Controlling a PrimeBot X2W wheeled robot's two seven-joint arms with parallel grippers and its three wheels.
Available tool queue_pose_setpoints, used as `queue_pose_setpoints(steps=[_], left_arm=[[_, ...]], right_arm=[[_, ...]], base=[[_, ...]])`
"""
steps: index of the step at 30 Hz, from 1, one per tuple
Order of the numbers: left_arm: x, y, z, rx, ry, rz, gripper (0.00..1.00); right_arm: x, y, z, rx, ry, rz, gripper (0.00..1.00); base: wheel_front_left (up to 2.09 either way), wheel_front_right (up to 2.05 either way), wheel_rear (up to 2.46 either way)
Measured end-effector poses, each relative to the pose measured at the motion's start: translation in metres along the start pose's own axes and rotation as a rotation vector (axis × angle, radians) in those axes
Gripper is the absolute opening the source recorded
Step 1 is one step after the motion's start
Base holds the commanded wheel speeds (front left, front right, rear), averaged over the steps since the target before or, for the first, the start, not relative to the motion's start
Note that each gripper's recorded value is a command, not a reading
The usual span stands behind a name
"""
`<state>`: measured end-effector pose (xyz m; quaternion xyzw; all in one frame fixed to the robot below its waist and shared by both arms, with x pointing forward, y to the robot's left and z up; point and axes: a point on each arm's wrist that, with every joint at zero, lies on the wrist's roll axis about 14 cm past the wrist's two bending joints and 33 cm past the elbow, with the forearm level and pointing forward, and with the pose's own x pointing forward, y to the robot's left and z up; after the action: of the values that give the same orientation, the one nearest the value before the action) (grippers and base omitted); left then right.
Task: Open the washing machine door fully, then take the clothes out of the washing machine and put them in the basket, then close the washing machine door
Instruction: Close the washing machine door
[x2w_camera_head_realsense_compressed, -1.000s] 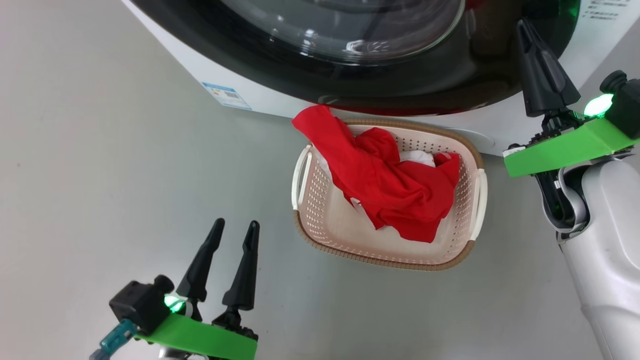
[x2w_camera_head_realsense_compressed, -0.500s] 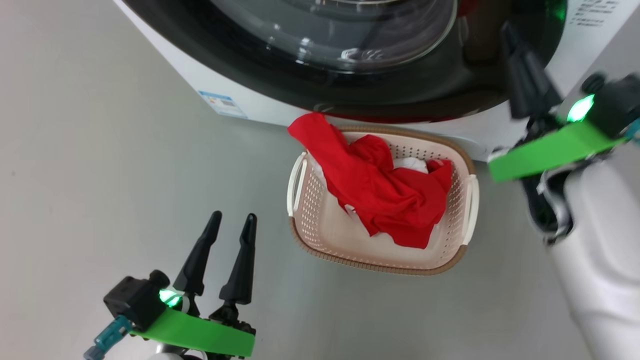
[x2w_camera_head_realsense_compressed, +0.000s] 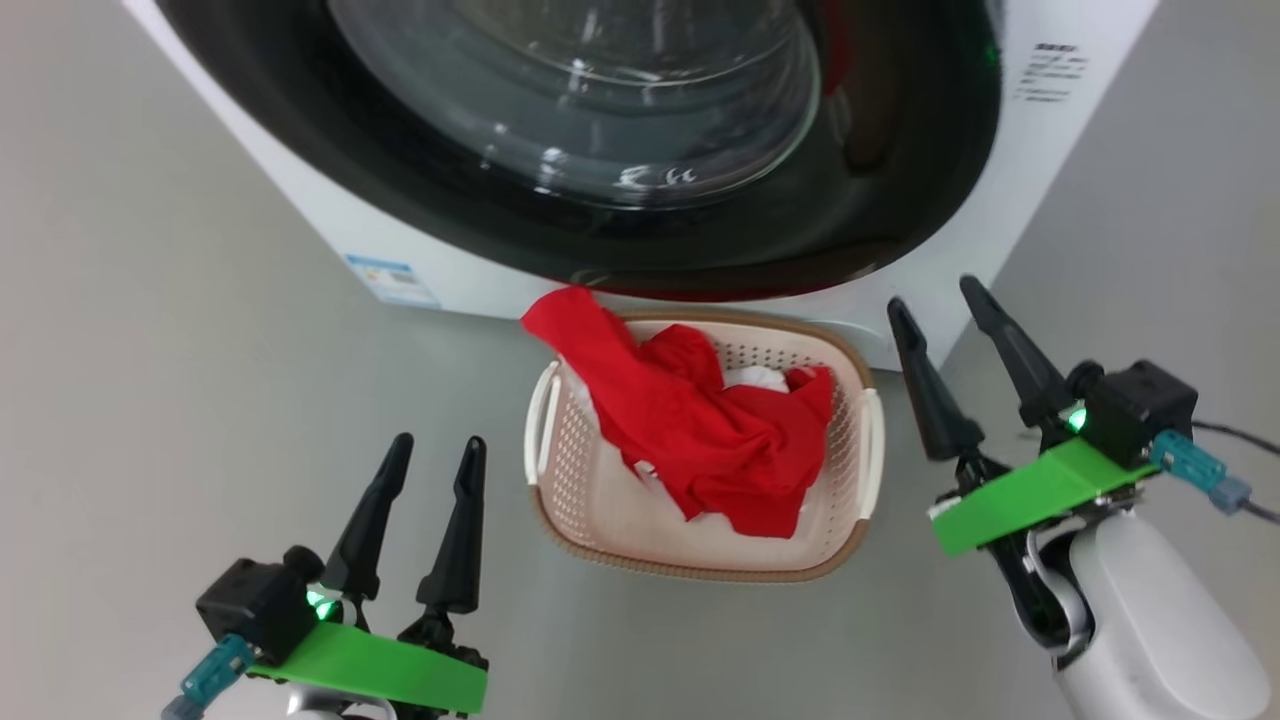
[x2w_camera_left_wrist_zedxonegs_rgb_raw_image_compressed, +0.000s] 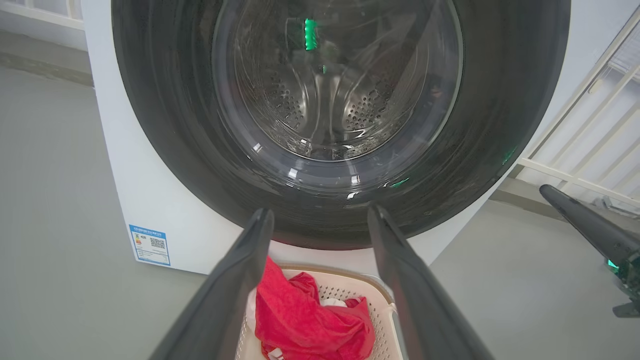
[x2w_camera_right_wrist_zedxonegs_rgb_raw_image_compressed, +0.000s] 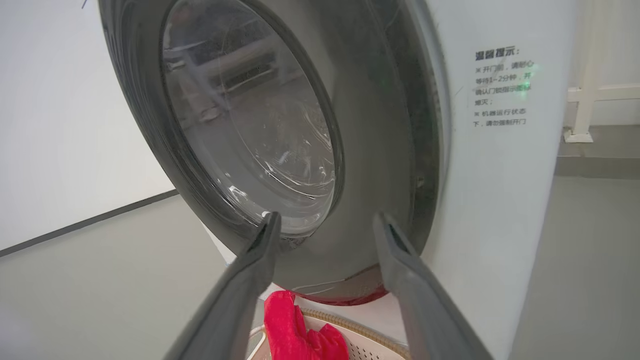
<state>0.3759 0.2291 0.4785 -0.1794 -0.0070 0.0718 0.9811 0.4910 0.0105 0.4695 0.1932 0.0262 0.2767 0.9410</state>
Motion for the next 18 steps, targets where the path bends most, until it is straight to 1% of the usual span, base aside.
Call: queue_pose_setpoints(steps=[4,9,10,18], left_arm=[[0.003,-0.008,0.0,0.014,-0.002,-0.028,1.0],[0.001,-0.013,0.0,0.011,-0.004,-0.045,1.0],[0.001,-0.013,0.0,0.011,-0.004,-0.045,1.0],[-0.002,-0.022,-0.001,0.011,-0.003,-0.077,1.0]], right_arm=[[-0.022,-0.01,0.006,0.002,-0.009,-0.059,1.0],[-0.047,-0.019,0.008,-0.003,-0.005,-0.113,1.0],[-0.047,-0.019,0.008,-0.003,-0.005,-0.113,1.0],[-0.092,-0.04,0.013,-0.007,-0.015,-0.228,1.0]], base=[[0.0,0.0,0.0],[0.0,0.0,0.0],[0.0,0.0,0.0],[0.0,0.0,0.0]])
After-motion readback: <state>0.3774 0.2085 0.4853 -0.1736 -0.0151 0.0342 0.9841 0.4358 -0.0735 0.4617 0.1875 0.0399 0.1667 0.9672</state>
